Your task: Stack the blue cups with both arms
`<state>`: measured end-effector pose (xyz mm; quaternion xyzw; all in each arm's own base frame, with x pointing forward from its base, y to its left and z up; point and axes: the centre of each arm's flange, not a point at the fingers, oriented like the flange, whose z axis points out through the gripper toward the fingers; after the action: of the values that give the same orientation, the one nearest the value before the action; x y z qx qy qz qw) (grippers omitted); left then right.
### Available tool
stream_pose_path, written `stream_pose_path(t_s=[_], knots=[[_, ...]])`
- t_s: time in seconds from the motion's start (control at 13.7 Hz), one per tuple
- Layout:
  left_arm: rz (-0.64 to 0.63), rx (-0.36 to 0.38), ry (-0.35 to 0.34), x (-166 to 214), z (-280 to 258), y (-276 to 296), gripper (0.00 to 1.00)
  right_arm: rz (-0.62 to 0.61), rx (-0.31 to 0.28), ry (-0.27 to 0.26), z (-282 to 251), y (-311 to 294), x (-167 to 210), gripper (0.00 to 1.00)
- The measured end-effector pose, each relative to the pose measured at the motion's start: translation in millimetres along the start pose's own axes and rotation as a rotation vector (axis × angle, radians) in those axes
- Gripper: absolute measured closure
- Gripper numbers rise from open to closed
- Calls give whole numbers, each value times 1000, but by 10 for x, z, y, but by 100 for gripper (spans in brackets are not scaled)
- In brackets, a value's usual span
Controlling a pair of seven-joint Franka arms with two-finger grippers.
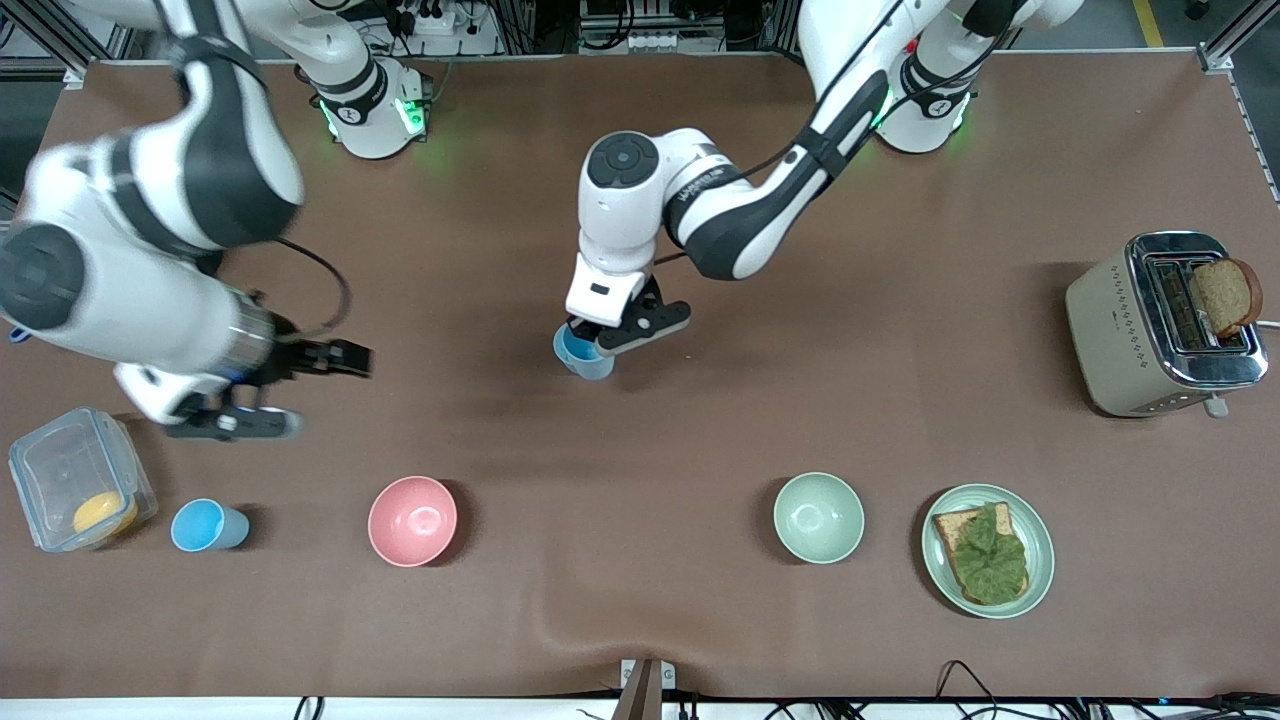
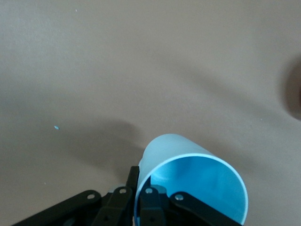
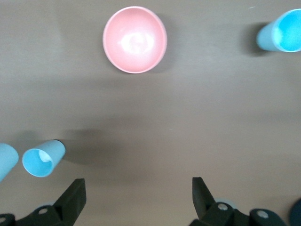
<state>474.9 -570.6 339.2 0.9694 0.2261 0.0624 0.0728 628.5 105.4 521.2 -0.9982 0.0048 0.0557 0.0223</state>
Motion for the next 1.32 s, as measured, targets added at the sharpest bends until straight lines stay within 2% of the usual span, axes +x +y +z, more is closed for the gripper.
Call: stream_pose_path(t_s=[0.37, 0.44, 0.66, 0.88, 1.02, 1.24, 1.32], knots=[[17, 19, -14, -190, 167, 15, 97, 92, 9, 119, -819, 763, -488, 0], [23, 25, -20, -239, 246, 12, 97, 109, 13, 113, -930, 882, -613, 0], [28, 22, -30, -298, 397, 12, 97, 139, 16, 29, -977, 1070, -844, 0], [33, 27, -35, -342, 461, 9, 97, 142, 16, 29, -986, 1088, -853, 0], [37, 28, -37, -378, 486, 11, 82, 144, 17, 38, -996, 1101, -844, 0], [29, 1, -28, -314, 360, 75, 47, 151, 17, 44, -1004, 1142, -840, 0], [21, -22, -13, -226, 211, 115, 38, 153, 14, 45, -1004, 1151, -840, 0]])
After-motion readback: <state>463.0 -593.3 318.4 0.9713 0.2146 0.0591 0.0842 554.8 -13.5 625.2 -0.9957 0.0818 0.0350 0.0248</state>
